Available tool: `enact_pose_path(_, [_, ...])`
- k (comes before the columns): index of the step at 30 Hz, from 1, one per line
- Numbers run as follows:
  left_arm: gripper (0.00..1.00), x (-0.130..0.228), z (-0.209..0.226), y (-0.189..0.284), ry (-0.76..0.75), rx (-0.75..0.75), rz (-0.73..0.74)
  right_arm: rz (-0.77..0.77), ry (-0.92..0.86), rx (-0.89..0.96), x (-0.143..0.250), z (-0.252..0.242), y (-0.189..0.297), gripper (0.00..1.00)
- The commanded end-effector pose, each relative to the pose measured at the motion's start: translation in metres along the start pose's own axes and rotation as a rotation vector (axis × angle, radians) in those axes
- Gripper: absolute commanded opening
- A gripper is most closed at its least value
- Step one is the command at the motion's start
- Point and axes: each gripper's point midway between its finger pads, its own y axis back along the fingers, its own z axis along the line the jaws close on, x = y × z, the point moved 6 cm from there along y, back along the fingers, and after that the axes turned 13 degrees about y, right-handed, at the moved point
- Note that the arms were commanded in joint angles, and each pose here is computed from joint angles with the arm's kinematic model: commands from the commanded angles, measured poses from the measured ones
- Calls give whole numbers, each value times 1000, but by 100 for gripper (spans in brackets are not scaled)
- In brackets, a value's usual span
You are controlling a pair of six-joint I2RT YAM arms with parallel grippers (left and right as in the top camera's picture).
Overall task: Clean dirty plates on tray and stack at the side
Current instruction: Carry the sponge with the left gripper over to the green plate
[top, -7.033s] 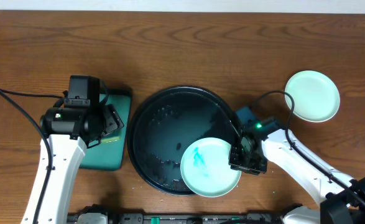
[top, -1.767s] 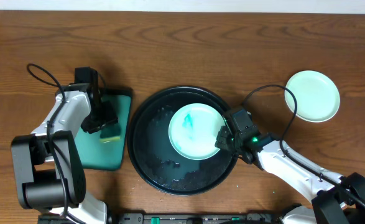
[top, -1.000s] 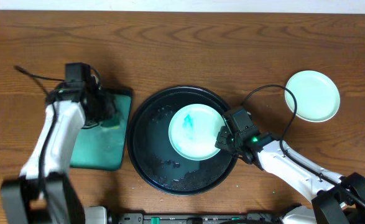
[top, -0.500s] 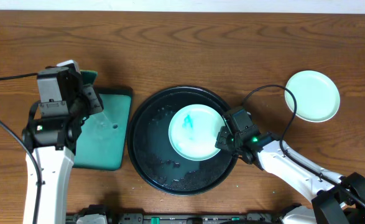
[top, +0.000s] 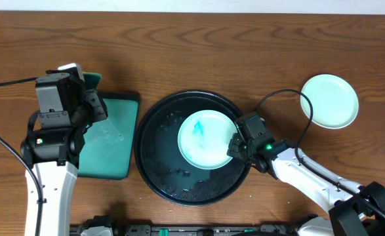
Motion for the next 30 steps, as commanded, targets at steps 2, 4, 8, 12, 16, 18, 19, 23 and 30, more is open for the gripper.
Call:
enact_pose_path(2, [7, -3, 0, 3, -16, -6, -24, 0, 19, 15, 0, -3, -2, 1])
enact_pose_path(4, [7, -3, 0, 3, -17, -6, -23, 1, 19, 15, 0, -3, -2, 1])
enact_pose_path(8, [7, -3, 0, 3, -16, -6, -23, 1, 19, 15, 0, -3, -2, 1])
enact_pose_path(12, [7, -3, 0, 3, -16, -7, -20, 1, 19, 15, 0, -3, -2, 1])
enact_pose_path(16, [7, -2, 0, 2, -16, -9, -18, 1, 19, 15, 0, -3, -2, 1])
enact_pose_path(18, [7, -2, 2, 0, -15, -23, -14, 1, 24, 15, 0, -3, -2, 1])
enact_pose_path(19, [7, -1, 3, -2, -15, -35, -8, 1, 26, 15, 0, -3, -2, 1])
enact_pose_path(23, [7, 4, 7, -19, -10, -66, 46, 1, 26, 15, 0, -3, -2, 1])
enact_pose_path(30, [7, 31, 16, -65, 114, -142, 238, 53, 27, -54, 6, 5, -1, 1])
